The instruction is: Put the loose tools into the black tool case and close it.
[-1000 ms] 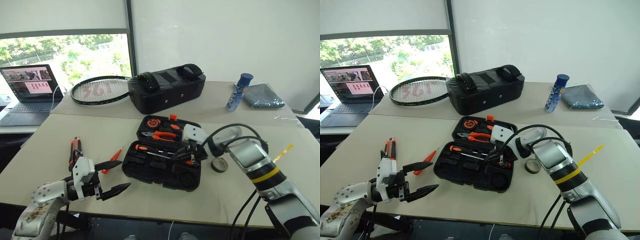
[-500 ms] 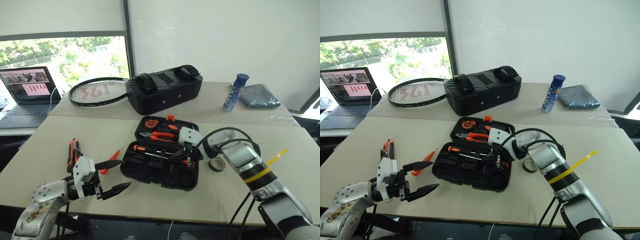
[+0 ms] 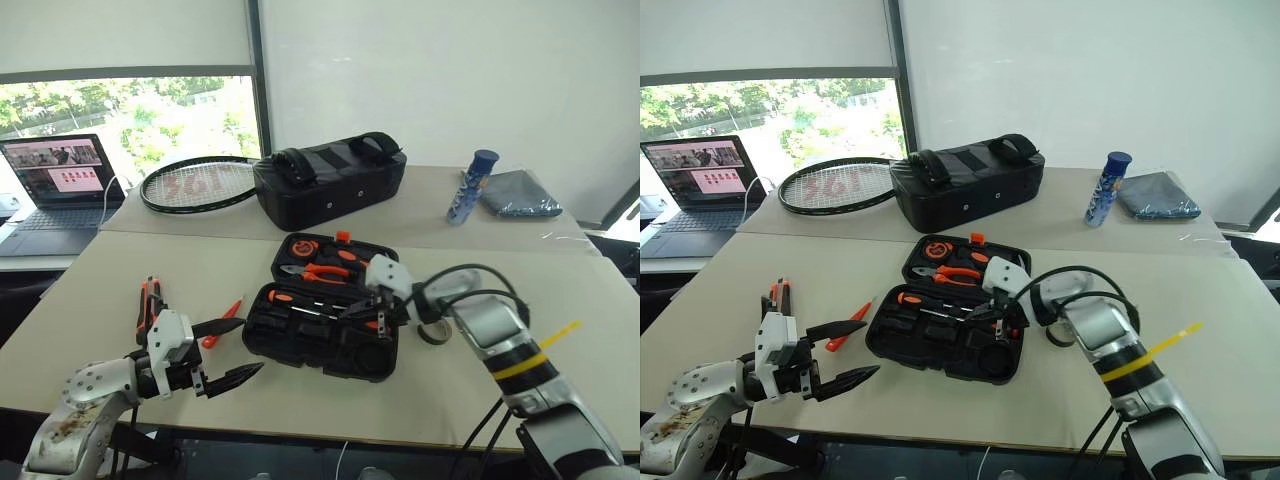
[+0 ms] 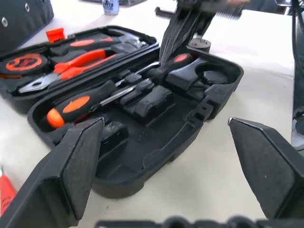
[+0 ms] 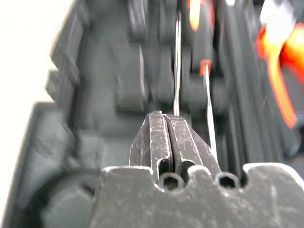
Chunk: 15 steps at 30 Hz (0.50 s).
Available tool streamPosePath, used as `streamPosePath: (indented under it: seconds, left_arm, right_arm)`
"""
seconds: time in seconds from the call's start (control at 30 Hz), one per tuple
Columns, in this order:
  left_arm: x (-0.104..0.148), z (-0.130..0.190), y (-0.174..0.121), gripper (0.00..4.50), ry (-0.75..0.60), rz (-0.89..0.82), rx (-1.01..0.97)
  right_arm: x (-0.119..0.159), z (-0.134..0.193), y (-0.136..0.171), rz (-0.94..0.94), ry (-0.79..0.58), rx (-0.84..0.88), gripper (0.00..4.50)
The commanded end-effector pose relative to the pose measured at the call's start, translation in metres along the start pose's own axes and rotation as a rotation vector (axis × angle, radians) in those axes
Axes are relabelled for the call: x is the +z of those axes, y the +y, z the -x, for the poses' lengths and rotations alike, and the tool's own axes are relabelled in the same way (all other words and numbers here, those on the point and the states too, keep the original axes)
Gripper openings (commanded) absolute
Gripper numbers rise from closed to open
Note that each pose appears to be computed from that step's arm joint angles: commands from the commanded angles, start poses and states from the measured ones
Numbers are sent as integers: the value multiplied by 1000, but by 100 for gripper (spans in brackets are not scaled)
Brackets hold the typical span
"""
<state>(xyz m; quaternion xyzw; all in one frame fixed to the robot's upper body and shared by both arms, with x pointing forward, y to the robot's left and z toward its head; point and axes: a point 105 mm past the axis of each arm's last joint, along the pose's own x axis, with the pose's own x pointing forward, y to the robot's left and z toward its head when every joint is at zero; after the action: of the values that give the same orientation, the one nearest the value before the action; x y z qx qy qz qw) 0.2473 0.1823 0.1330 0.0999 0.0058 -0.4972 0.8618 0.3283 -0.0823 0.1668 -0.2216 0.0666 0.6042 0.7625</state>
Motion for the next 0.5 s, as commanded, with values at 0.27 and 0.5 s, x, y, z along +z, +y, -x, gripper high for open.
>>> streamPosePath:
  seconds: [0.27, 0.5]
  left_arm:
    - [3, 52, 19, 450, 21, -3, 190]
    - [-24, 128, 32, 450, 114, 137, 507]
  right_arm:
    - [1, 112, 41, -39, -422, -324, 7]
    - [-40, 122, 90, 28, -372, -387, 142]
